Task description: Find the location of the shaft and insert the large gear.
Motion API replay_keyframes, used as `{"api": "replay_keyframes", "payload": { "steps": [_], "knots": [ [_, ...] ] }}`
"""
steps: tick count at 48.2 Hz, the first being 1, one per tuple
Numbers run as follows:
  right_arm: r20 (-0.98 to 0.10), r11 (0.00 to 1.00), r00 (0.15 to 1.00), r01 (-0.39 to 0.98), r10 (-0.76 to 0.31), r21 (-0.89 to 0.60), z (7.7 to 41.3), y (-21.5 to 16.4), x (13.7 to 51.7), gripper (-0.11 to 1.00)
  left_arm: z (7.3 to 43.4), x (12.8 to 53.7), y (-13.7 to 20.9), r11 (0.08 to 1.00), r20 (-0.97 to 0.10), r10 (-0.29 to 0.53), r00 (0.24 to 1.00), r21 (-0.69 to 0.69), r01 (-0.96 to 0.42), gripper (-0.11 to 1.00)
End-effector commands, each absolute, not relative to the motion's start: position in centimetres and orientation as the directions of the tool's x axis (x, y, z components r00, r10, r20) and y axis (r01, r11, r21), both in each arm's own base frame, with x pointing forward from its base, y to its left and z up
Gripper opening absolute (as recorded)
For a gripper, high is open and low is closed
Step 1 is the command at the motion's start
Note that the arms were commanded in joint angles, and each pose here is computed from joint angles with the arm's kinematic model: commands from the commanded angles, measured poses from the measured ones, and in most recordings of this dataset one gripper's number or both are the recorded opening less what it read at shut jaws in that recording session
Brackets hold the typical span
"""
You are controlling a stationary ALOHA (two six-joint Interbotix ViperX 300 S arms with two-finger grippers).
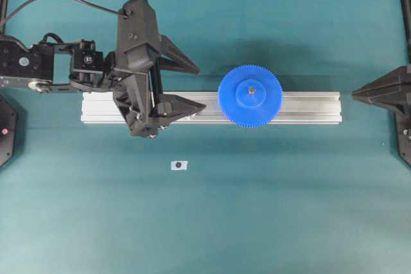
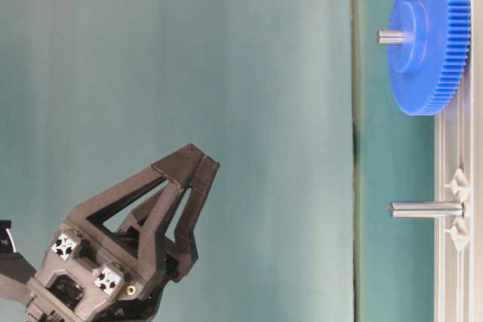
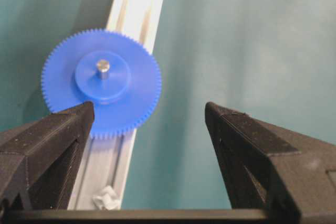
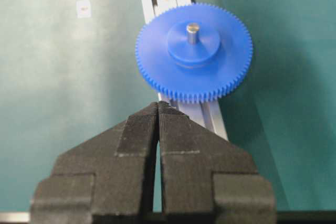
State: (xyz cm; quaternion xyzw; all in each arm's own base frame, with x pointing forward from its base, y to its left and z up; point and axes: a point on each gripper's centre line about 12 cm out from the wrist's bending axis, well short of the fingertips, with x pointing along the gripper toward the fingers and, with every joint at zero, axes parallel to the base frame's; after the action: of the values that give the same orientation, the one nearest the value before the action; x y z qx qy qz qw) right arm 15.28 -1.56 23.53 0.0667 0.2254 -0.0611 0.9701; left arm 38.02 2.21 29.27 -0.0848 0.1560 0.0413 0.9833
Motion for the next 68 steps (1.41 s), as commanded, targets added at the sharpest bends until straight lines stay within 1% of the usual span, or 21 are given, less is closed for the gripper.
{"api": "replay_keyframes", "payload": {
  "steps": [1,68],
  "knots": [
    [-0.434,0.982,0.896,0.154,-0.092,0.111,23.94,-1.63,15.48,0.02,30.33,37.97,2.09,0.983,-0.281,0.052,0.958,-0.153,-0.098,0.87],
    [-0.436,0.982,0.895,0.155,-0.091,0.112,23.80,-1.61,15.41,0.02,29.97,38.08,2.10,0.983,-0.290,0.052,0.956,-0.152,-0.100,0.87]
  ]
}}
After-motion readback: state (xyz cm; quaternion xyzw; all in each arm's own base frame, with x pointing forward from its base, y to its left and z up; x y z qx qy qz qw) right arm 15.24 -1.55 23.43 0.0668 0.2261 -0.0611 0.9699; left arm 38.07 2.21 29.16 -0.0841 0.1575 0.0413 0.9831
